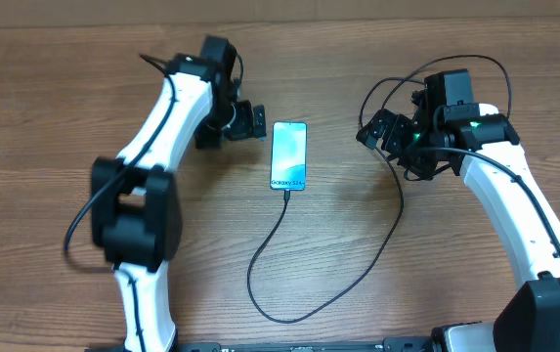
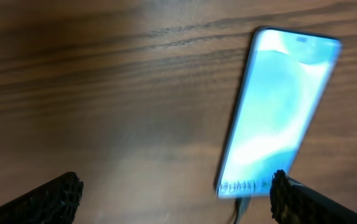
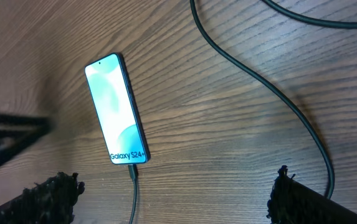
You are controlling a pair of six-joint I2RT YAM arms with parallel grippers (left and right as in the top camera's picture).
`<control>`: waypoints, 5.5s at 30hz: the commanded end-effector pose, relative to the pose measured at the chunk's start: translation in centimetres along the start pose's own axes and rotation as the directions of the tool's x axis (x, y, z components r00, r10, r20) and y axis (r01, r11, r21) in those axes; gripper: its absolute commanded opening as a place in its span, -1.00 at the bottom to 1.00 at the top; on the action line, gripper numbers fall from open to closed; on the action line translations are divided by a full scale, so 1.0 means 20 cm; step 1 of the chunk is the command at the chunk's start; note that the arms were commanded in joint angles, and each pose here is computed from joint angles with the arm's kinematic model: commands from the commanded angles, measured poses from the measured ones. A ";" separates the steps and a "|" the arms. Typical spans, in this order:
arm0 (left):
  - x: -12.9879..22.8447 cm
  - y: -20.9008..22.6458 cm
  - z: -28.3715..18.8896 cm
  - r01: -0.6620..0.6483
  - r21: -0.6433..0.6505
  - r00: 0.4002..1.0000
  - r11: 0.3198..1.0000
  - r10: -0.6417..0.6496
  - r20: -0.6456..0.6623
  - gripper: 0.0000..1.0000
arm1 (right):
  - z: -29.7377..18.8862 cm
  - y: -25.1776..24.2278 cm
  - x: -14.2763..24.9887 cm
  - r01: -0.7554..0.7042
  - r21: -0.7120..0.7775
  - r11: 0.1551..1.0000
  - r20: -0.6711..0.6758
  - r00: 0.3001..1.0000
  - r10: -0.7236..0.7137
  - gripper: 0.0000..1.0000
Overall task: Plug charger to phone and switch on socket
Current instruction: 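Raise the left gripper up and away from the phone, then move the right gripper over the power strip's switch by the plug, then press the orange switch beside the plug with the right gripper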
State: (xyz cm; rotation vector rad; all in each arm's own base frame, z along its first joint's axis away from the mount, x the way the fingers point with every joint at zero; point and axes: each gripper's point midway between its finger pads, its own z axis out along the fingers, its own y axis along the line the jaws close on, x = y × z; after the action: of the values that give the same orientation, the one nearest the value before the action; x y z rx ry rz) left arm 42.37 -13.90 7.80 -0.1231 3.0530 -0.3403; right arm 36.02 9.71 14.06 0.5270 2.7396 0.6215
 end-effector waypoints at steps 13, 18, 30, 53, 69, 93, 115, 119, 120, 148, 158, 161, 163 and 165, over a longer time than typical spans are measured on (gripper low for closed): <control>0.07 -0.01 -0.72 -0.098 -0.206 0.938 0.974 0.159 0.308 0.99 | -0.05 0.02 -0.03 0.018 -0.010 1.000 0.037 0.999 -0.017 1.00; 0.07 -0.01 -0.72 -0.098 -0.207 0.938 0.974 0.159 0.308 0.99 | -0.05 0.02 -0.02 0.017 -0.014 1.000 0.028 0.999 -0.016 1.00; 0.07 -0.01 -0.72 -0.098 -0.206 0.938 0.974 0.159 0.308 0.99 | -0.32 0.01 -0.13 0.015 -0.008 1.000 0.043 0.999 -0.014 1.00; 0.07 -0.01 -0.72 -0.098 -0.206 0.938 0.974 0.159 0.308 0.99 | -0.79 -0.70 -0.36 -0.134 0.005 0.991 0.189 0.973 0.131 1.00; 0.07 -0.01 -0.72 -0.098 -0.206 0.938 0.974 0.159 0.308 0.99 | -0.60 -0.90 -0.57 -0.147 0.009 0.989 0.214 0.966 0.142 1.00; 0.07 -0.01 -0.72 -0.098 -0.206 0.938 0.974 0.159 0.308 0.99 | -0.10 -1.19 -0.77 -0.162 0.011 0.987 0.163 0.974 0.158 1.00; 0.07 -0.01 -0.72 -0.098 -0.206 0.938 0.974 0.159 0.308 0.99 | 0.06 -1.20 -0.79 -0.096 0.009 0.995 0.154 0.984 0.093 1.00; 0.07 -0.01 -0.72 -0.098 -0.206 0.938 0.974 0.159 0.308 0.99 | 0.07 -1.18 -0.80 -0.085 0.008 0.996 0.153 0.985 0.083 0.99; 0.07 -0.01 -0.72 -0.098 -0.206 0.938 0.974 0.159 0.308 0.99 | 0.08 -1.17 -0.80 -0.078 0.007 0.997 0.152 0.986 0.076 1.00; 0.07 -0.01 -0.72 -0.098 -0.206 0.938 0.974 0.159 0.308 0.99 | 0.17 -1.11 -0.69 -0.119 -0.005 0.993 0.076 0.990 0.119 1.00; 0.07 -0.01 -0.72 -0.098 -0.206 0.938 0.974 0.159 0.308 0.99 | 0.18 -1.11 -0.66 -0.159 -0.002 0.987 0.052 0.986 0.159 0.98; 0.07 -0.01 -0.72 -0.098 -0.206 0.938 0.974 0.159 0.308 0.99 | 0.18 -1.11 -0.64 -0.175 -0.001 0.985 0.039 0.984 0.175 0.95; 0.07 -0.01 -0.72 -0.098 -0.206 0.938 0.974 0.159 0.308 0.99 | 0.18 -1.11 -0.63 -0.187 -0.001 0.982 0.033 0.982 0.186 0.93; 0.07 -0.01 -0.72 -0.098 -0.206 0.938 0.974 0.159 0.308 0.99 | 0.19 -1.12 -0.63 -0.193 0.000 0.981 0.029 0.981 0.193 0.91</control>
State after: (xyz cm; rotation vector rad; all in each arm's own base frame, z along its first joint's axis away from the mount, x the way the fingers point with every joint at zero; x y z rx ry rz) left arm 39.82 -11.24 21.58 -0.0089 2.7500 -0.0369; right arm 43.88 -15.22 4.57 0.6958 2.6135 0.5545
